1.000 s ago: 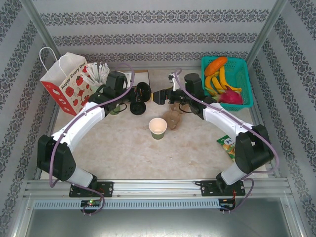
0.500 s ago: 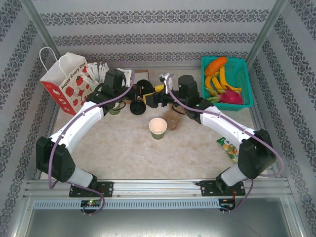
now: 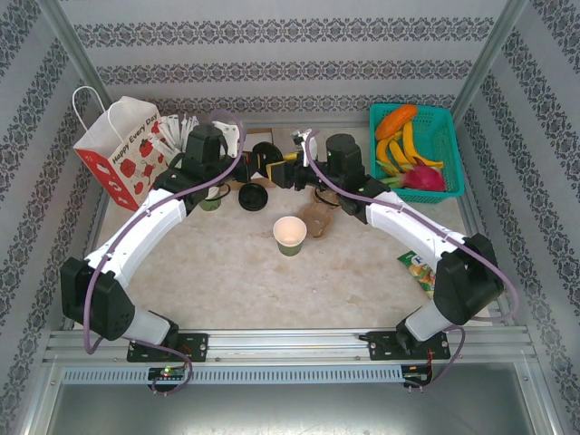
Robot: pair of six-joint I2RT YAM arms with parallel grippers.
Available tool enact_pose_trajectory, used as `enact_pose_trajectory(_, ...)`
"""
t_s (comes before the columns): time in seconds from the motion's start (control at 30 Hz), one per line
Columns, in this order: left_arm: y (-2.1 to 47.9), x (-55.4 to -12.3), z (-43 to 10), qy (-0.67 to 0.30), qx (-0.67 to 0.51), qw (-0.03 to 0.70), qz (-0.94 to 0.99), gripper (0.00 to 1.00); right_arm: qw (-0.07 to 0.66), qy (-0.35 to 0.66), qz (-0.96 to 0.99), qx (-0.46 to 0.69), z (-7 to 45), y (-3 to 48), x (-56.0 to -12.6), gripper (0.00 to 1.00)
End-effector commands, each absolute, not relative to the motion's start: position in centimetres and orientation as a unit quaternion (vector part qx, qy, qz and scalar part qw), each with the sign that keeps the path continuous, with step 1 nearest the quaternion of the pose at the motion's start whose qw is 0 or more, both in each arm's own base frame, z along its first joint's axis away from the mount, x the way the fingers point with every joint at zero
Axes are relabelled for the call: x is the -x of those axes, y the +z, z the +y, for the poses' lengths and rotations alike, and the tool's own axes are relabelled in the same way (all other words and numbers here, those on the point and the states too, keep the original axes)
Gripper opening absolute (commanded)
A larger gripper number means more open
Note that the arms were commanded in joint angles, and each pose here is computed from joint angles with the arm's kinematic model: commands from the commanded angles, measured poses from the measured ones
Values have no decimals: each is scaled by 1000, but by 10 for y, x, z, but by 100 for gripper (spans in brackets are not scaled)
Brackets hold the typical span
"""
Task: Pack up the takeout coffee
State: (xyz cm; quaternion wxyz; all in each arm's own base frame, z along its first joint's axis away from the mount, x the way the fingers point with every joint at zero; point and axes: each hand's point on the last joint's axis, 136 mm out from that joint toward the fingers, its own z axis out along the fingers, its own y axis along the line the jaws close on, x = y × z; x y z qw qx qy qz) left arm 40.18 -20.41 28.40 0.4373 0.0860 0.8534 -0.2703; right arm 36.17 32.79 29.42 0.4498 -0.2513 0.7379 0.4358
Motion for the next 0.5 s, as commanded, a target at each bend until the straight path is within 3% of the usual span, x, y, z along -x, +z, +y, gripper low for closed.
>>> enact_pose_trajectory(0.0, 300, -399, -208, -283, -105, 460, 835, 0, 466, 445, 718, 262, 334, 311, -364, 43)
enact_pose_trajectory(0.47, 303, -391, -214, -306, -118, 460, 825, 0, 481, 426, 711, 286, 331, 317, -361, 26)
